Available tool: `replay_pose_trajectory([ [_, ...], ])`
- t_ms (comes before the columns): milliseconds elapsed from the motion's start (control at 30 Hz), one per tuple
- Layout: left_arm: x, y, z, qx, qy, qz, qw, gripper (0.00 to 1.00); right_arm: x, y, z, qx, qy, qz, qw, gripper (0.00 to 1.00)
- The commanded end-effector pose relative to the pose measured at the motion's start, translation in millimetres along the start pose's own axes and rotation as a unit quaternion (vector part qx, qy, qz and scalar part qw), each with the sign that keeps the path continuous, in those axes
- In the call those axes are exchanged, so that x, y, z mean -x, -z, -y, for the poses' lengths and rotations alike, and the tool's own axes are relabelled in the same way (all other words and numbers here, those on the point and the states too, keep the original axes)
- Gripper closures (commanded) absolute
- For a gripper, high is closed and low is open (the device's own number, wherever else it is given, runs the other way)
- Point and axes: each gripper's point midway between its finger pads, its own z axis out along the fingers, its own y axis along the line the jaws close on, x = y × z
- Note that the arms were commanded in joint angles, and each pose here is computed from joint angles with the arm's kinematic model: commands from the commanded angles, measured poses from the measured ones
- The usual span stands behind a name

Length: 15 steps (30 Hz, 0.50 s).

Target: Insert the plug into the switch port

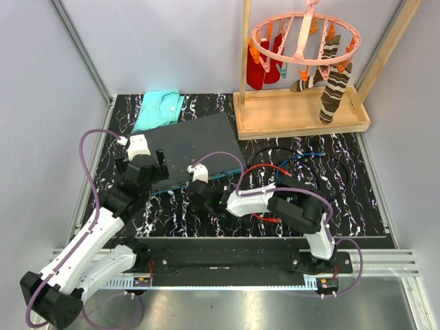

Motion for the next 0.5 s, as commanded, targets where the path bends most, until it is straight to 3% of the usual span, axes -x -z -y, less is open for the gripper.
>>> replay_pose_trajectory([
  [0,14,-3,0,0.008,0.013,0.024,1.000,0.01,6,-12,13,-0.021,0.011,0.009,1.000,0.98],
  [467,13,-5,-2,0.012,0.013,0.021,1.000,0.01,86,-30,11,0.000,0.021,0.089,0.996,0.98],
])
